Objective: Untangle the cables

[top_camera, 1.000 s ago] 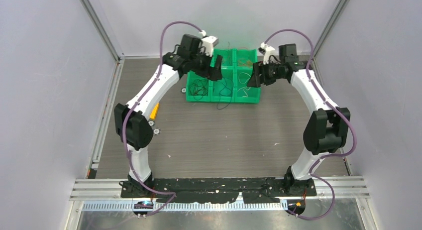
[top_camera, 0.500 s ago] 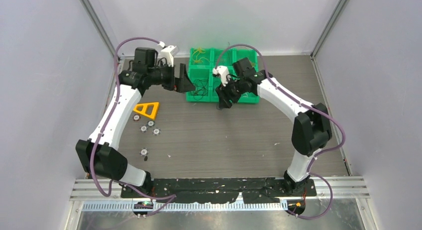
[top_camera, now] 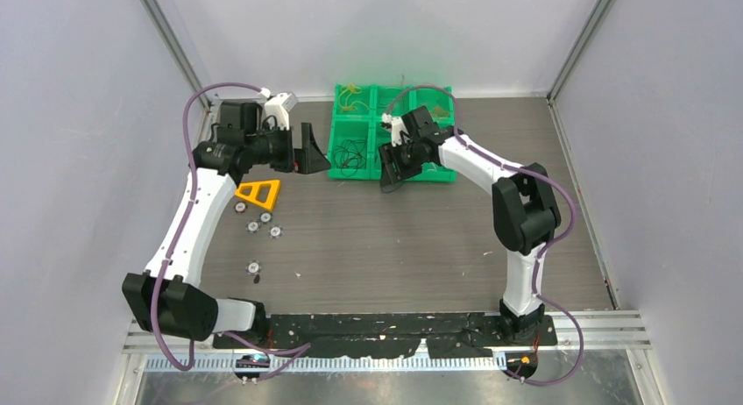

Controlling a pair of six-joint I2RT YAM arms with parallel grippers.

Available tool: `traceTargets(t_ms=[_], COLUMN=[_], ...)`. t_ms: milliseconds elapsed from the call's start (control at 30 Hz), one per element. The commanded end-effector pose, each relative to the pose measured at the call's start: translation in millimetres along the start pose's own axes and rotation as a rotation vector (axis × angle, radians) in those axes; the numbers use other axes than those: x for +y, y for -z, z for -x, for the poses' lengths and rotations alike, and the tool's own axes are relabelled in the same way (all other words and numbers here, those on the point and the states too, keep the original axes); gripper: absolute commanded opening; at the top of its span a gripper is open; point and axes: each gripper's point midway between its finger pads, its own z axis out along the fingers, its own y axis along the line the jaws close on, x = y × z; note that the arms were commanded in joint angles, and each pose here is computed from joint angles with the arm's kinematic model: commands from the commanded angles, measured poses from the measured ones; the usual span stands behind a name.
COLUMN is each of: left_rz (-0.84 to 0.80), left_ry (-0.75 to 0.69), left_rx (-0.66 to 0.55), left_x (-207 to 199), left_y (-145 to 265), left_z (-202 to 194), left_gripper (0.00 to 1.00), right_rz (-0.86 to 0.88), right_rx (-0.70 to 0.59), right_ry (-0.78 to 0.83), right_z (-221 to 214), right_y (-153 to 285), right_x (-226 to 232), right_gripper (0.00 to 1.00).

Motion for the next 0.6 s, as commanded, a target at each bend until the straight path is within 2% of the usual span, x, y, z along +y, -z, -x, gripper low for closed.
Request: traceTargets(t_ms=[0,267,567], left_rz=[0.013,0.031,0.042], left_ry=[-0.007,0.052,0.062], left_rx=[-0.06,-0.093,-0.084], left_x=[-1,1,4], left_y=[12,24,22], left_z=[11,14,15], left_gripper=[0.92,0.92,0.92], right_rz=[-0.033,-0.038,0.08], right_rx=[-0.069,-0.071,-0.098], right_ry=[-0.063,-0.14,-0.22], right_z=[23,28,46], right_y=[-12,-27,-34], right_x=[-5,-16,-8], right_gripper=[0.56,0.49,0.32])
